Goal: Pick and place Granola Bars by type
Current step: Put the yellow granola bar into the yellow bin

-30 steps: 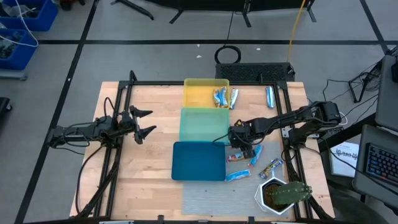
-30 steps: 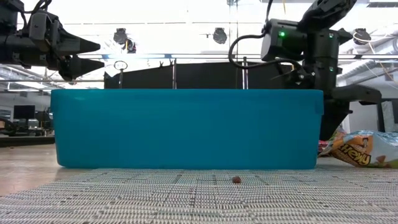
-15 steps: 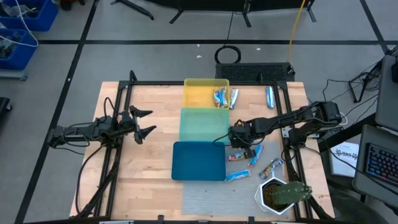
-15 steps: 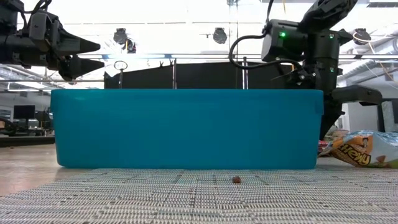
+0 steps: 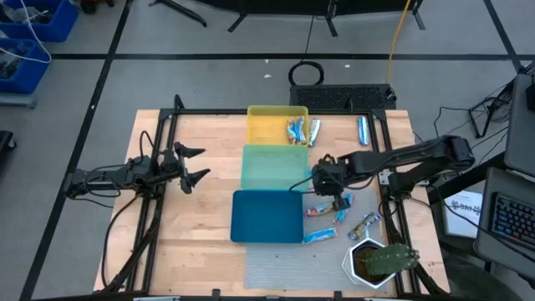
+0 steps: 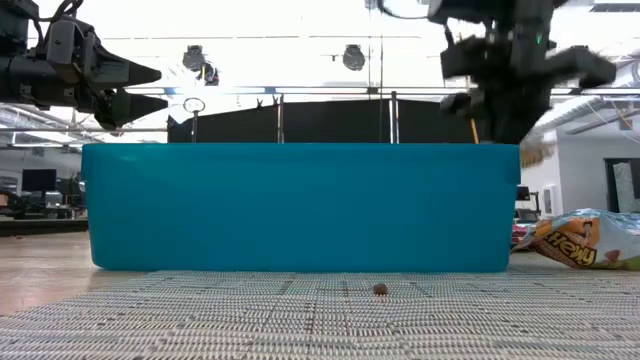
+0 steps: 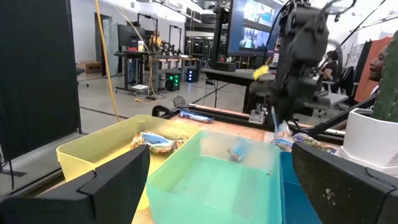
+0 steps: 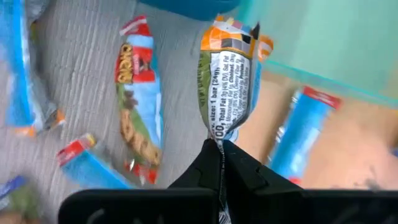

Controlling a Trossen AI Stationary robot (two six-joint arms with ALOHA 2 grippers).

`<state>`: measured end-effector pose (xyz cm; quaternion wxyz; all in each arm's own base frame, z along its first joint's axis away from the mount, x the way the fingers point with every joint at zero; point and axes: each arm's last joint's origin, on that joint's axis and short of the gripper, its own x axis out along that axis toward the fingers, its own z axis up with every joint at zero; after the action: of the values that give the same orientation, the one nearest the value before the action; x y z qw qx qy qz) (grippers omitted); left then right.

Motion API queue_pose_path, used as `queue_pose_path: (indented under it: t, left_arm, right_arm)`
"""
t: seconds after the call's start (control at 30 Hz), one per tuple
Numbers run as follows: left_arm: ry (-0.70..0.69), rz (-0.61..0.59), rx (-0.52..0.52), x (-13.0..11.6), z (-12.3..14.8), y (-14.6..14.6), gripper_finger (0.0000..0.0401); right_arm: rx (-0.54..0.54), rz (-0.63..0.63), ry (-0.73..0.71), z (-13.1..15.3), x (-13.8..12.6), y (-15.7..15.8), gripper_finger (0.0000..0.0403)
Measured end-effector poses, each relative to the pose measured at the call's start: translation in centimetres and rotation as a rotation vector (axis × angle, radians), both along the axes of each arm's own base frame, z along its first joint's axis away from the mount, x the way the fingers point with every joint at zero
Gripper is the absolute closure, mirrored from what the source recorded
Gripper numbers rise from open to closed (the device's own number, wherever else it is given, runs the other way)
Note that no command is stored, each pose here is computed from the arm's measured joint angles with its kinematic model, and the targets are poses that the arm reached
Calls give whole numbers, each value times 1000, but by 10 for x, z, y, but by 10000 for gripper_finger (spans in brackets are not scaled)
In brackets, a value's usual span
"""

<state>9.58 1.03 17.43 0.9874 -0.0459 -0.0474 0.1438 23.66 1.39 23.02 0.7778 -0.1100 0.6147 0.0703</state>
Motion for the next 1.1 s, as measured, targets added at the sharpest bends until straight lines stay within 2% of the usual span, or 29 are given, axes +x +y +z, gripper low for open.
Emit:
queue_pose_path:
  t: [0.17,0.5,0.8,1.1]
  left_arm:
    - [0,0,0,0,0,0,9]
    - [0,0,0,0,0,0,9]
    - [0,0,0,0,0,0,9]
    - [0,0,0,0,0,0,9]
  right_arm:
    - [-15,-15,-2,40,-5,-1,402]
    - [2,-72,-95,111,4,-5,403]
    - [62,-401,-174,145,30,-38,403]
    - [94,-674,-211,146,69,-82,403]
